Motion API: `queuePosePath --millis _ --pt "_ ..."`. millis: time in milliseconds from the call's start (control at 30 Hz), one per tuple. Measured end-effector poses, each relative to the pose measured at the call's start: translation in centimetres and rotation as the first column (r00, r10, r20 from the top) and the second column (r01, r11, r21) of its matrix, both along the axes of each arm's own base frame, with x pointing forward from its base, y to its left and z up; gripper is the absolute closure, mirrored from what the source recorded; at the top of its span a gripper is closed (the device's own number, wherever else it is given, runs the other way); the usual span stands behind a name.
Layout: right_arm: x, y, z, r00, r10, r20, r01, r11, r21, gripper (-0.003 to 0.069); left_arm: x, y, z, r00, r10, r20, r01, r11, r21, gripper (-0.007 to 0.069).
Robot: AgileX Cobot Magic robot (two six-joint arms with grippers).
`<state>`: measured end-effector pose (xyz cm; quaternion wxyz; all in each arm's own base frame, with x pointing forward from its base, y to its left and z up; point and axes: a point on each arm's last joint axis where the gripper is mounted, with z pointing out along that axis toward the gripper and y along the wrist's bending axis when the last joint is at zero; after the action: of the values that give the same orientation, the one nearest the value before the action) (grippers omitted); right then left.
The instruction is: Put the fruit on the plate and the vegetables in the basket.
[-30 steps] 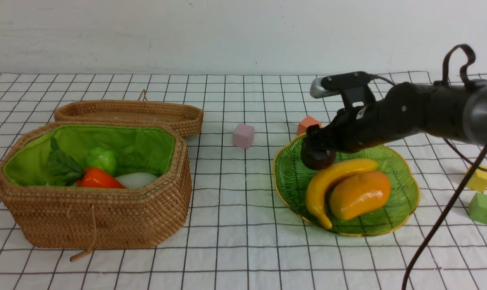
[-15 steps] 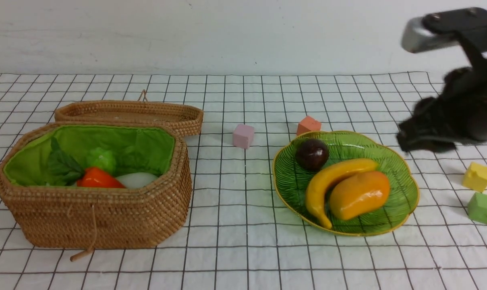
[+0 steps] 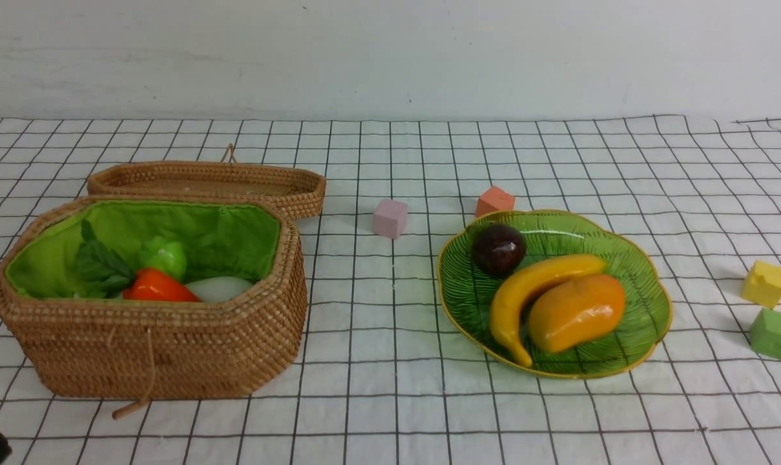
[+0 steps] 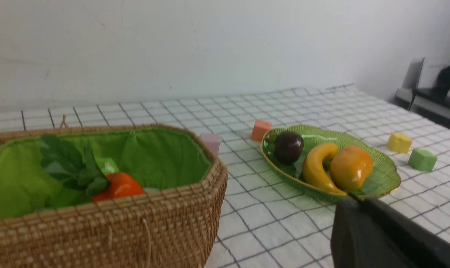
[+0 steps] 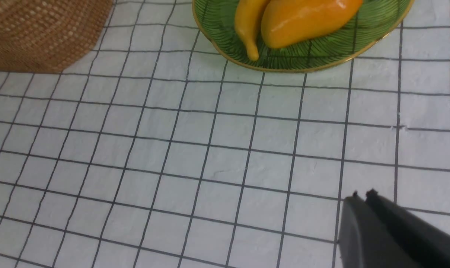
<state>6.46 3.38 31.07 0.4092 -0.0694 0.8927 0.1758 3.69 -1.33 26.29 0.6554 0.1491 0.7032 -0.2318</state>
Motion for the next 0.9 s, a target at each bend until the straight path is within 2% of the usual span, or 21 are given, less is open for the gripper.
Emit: queuePosePath --millis 167,333,533,633,667,733,833,900 --pt "-0.3 -0.2 -1.5 0.999 -0.042 -0.004 0.042 0.999 0.031 0.0620 0.4 -0.3 -2.0 0.999 0.002 -0.048 0.000 0.999 0.040 0.0638" --pt "-0.3 -0.3 -3.0 0.996 -0.051 -0.070 0.052 0.999 0.015 0.0608 0.7 -0.5 -4.0 0.994 0.013 -0.106 -0.004 0.996 0.087 0.0638" --pt "-0.3 -0.6 -3.4 0.995 -0.060 -0.076 0.058 0.998 -0.032 0.0605 0.8 -0.4 -5.0 0.986 0.038 -0.159 -0.018 0.992 0.128 0.0638" --pt "0.0 -0.8 -3.7 0.997 -0.076 -0.007 0.076 0.996 -0.037 0.0634 0.8 -0.3 -5.2 0.983 0.048 -0.176 -0.023 0.990 0.140 0.0638" --pt "0.2 -1.1 -4.5 0.987 -0.112 0.117 0.115 0.993 -0.015 0.0663 0.8 -0.2 -5.4 0.981 0.055 -0.186 -0.027 0.989 0.148 0.0638" --pt "0.1 -1.6 -5.5 0.965 -0.150 0.214 0.156 0.988 -0.012 0.0667 0.8 -0.2 -5.4 0.980 0.059 -0.192 -0.029 0.988 0.153 0.0638" --pt "-0.5 -2.5 -9.4 0.911 -0.230 0.342 0.254 0.967 -0.025 0.0667 0.8 -0.2 -5.5 0.979 0.061 -0.197 -0.030 0.987 0.155 0.0638" --pt "-1.0 -2.8 -12.0 0.890 -0.258 0.375 0.287 0.958 -0.021 0.0667 0.8 -0.2 -5.5 0.978 0.063 -0.200 -0.031 0.987 0.158 0.0637"
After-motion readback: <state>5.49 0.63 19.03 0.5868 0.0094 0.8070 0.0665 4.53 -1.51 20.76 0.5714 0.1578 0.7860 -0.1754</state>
